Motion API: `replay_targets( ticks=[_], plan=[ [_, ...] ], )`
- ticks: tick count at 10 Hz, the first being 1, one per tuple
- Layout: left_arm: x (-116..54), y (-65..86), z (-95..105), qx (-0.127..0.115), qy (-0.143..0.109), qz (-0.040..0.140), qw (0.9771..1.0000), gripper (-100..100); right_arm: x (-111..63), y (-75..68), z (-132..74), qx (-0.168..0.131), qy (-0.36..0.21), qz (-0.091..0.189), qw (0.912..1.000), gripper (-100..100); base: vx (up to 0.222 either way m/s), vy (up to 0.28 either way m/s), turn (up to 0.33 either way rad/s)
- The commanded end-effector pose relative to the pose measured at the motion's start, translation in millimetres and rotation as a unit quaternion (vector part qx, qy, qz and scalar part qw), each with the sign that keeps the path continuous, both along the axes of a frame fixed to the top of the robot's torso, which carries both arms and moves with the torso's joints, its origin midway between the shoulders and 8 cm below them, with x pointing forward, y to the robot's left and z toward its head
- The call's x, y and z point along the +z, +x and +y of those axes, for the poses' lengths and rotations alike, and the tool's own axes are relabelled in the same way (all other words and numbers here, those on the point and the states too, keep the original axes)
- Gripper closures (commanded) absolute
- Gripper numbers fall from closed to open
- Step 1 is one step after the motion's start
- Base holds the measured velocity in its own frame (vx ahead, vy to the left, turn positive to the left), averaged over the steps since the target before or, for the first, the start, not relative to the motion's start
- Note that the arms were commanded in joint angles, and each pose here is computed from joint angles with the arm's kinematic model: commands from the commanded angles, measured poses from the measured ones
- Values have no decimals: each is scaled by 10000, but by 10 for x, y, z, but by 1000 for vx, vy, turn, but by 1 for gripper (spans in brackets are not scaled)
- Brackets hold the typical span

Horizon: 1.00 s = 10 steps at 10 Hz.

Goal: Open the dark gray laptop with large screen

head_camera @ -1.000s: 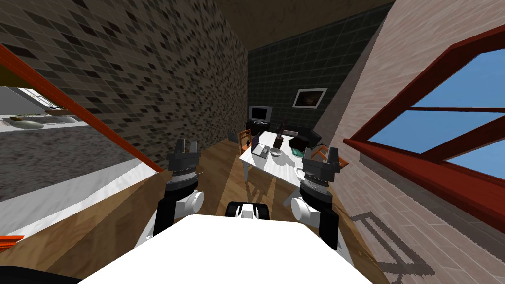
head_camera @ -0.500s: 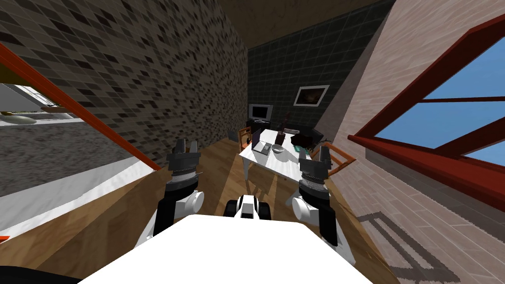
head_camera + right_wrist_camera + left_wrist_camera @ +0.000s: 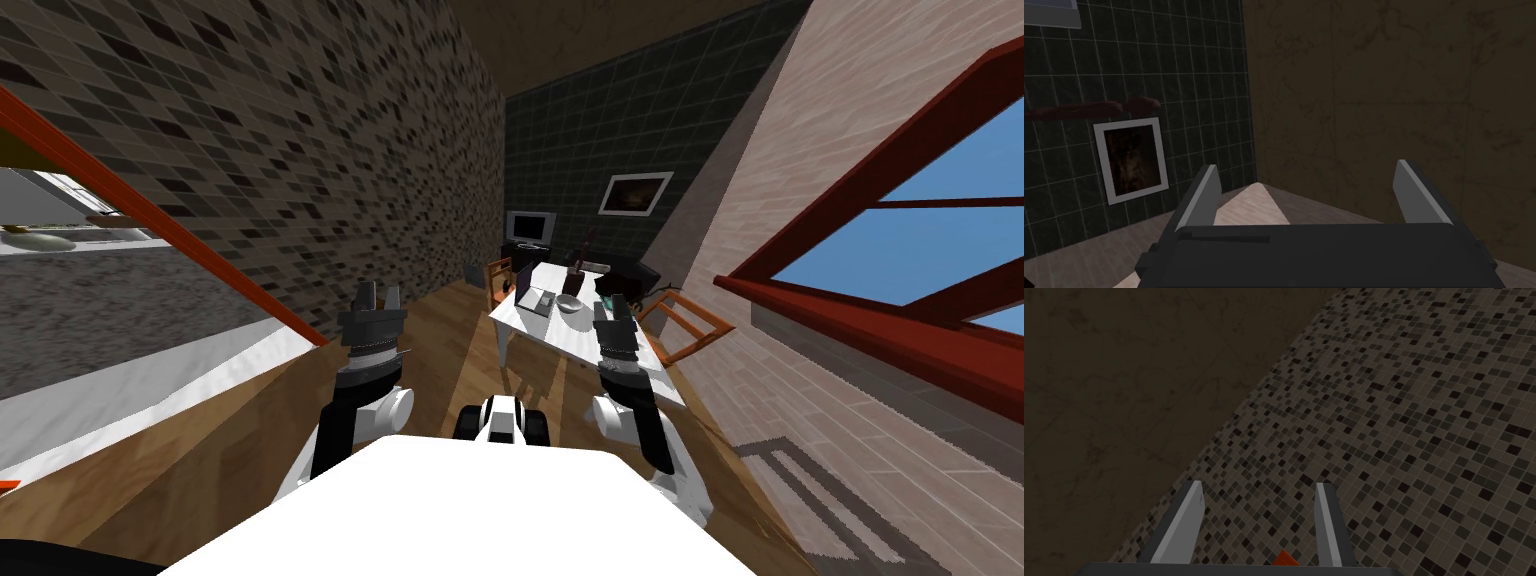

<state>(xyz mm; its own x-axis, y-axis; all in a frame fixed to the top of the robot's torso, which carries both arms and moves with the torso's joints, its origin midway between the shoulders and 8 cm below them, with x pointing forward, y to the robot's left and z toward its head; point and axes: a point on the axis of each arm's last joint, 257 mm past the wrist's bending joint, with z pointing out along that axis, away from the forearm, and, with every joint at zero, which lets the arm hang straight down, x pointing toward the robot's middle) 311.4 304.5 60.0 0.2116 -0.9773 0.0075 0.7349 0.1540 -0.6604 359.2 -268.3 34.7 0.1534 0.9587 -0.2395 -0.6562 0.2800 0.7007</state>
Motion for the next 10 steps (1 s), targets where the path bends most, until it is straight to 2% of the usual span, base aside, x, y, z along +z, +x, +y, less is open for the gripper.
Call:
replay_targets(
  ticks=[1, 3, 5, 6, 8, 9, 10],
  plan=[
    [0, 0, 0, 0, 0, 0, 10000, 0, -145, 178, 59, -197, -395, 247, 9987, -100, 36, 73, 3],
    [0, 0, 0, 0, 0, 0, 10000, 0, -335, 387, 87, -470, -870, 549, 9936, -100, 36, 61, 14],
    [0, 0, 0, 0, 0, 0, 10000, 0, -535, 600, 91, -757, -1321, 857, 9846, -100, 60, 103, 15],
    [0, 0, 0, 0, 0, 0, 10000, 0, -540, 602, 102, -785, -1398, 857, 9833, -100, 48, 71, 4],
    [0, 0, 0, 0, 0, 0, 10000, 0, -752, 816, 87, -1088, -1879, 1172, 9691, -100, 52, 61, 18],
    [0, 0, 0, 0, 0, 0, 10000, 0, -757, 818, 95, -1114, -1945, 1170, 9675, -100, 42, 54, 5],
    [0, 0, 0, 0, 0, 0, 10000, 0, -867, 924, 79, -1269, -2196, 1328, 9581, -100, 38, 68, 8]
  ],
)
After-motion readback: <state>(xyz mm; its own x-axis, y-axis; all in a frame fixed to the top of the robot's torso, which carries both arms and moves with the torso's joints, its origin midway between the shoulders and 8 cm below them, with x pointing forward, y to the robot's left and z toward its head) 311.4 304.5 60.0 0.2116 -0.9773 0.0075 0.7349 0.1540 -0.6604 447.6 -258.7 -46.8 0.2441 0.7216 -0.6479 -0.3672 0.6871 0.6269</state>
